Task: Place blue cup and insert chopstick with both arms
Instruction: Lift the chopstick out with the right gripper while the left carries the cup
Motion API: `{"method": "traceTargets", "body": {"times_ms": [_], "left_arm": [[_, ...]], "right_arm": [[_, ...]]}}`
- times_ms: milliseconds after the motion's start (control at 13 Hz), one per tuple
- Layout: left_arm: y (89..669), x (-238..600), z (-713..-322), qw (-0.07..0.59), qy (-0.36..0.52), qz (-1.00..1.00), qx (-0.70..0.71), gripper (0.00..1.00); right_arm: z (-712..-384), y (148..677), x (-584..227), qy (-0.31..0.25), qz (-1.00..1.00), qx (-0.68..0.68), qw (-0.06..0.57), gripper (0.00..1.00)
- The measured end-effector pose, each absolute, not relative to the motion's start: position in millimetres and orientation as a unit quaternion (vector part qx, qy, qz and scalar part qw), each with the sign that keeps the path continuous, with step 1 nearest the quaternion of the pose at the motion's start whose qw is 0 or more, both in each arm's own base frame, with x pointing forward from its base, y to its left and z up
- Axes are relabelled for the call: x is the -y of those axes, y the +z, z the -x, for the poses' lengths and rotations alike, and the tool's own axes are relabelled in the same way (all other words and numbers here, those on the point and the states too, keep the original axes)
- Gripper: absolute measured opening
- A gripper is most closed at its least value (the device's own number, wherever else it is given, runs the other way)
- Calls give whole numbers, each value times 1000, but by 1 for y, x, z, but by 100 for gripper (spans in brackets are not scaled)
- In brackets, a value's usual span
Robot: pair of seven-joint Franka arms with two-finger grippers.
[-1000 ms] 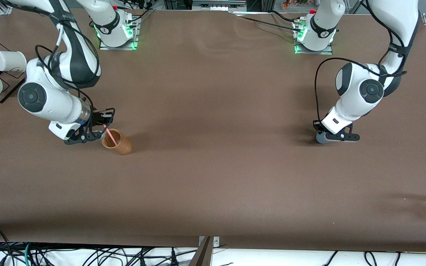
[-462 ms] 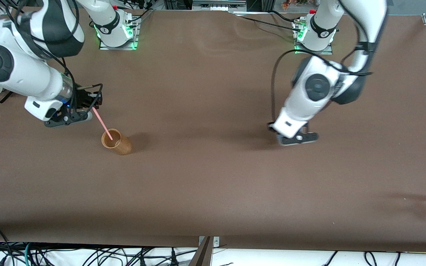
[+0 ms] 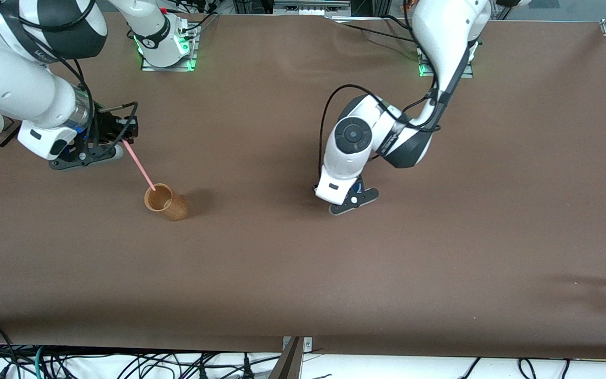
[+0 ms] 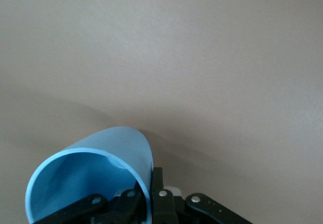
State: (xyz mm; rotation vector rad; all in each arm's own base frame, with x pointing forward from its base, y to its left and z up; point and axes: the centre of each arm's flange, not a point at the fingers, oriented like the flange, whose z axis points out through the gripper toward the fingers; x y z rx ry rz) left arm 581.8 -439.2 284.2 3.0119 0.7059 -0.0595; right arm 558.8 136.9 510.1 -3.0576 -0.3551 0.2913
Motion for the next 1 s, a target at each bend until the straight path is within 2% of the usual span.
{"method": "traceTargets", "body": {"times_ms": [462,615,1000], "left_arm": [[255,466,-582,22,-24,-956,-291,6],[257,465,-585,24,-22,-956,-293,22],[281,459,-597,38,-19,-951,-305,75]], "right_arm": [[-566,497,-199,103,990,91,26,6],[-567,481,-214,116,989,83,25,6],[-569,471,-252,122,991,42,22,6]]}}
